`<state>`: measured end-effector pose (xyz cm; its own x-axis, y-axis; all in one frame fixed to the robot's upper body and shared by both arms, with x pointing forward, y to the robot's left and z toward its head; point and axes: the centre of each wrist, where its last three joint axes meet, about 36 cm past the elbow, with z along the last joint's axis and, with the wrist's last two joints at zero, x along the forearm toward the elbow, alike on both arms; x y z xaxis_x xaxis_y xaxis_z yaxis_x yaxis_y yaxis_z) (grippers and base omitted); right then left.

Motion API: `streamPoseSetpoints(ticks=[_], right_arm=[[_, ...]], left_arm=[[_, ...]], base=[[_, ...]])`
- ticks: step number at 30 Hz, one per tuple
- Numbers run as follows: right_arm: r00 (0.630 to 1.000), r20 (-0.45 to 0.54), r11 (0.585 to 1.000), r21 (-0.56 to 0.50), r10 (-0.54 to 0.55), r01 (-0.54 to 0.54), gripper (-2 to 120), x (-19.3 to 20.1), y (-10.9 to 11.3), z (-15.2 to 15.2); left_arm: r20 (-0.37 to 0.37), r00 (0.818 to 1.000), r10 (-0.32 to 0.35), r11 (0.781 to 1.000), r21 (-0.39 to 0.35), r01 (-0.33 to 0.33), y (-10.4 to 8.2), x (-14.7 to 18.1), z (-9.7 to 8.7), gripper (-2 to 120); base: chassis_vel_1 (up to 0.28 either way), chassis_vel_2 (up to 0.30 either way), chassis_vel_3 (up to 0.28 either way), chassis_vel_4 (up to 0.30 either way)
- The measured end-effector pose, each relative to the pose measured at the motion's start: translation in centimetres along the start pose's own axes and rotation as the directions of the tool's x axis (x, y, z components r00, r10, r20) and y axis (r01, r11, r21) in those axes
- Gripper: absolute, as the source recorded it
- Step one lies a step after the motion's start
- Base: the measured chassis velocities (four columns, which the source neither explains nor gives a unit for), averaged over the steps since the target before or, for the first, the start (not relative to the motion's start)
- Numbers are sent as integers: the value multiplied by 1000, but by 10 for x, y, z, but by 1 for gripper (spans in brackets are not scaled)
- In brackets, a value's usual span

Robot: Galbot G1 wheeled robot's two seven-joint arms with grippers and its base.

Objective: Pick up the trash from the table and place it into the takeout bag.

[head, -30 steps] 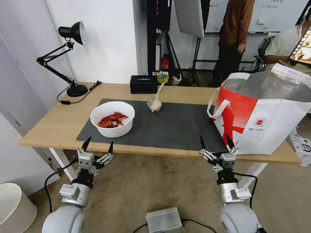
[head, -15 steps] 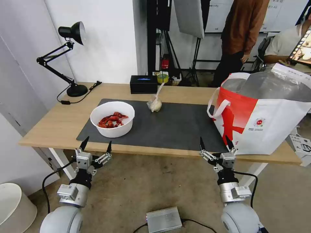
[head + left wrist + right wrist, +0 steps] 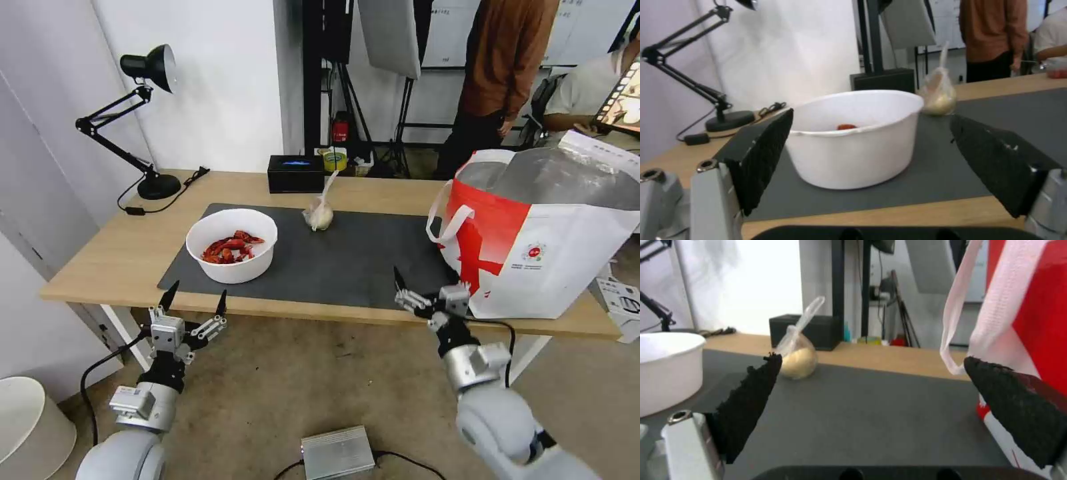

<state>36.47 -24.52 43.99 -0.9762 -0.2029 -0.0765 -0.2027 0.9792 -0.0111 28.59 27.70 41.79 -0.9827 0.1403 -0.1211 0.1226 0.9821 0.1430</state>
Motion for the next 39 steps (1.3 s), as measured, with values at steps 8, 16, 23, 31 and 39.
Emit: streamPoseSetpoints(ticks=[8, 16, 23, 31, 39], right_arm=[[1000, -26, 1000, -15, -14, 14, 100, -50, -6, -19], [995, -75, 997, -50, -64, 60, 100, -107, 21, -25], [991, -113, 997, -52, -67, 62, 100, -165, 48, -41], [985, -167, 999, -22, -53, 49, 100, -229, 65, -62], [974, -223, 997, 43, -53, 64, 100, -288, 85, -95]], left_arm=[[-9, 1000, 15, 1000, 7, -15, -6, 1, 3, 90], [-3, 1000, 15, 1000, 8, -15, -7, 5, -2, 90], [-4, 1000, 6, 1000, 8, -6, -6, 6, -3, 90], [-5, 1000, 1, 1000, 10, -1, -6, 5, -1, 90], [-7, 1000, -1, 1000, 10, 1, -6, 4, 0, 90]], base=[[0, 0, 0, 0], [0, 0, 0, 0], [0, 0, 0, 0], [0, 0, 0, 0], [0, 0, 0, 0]])
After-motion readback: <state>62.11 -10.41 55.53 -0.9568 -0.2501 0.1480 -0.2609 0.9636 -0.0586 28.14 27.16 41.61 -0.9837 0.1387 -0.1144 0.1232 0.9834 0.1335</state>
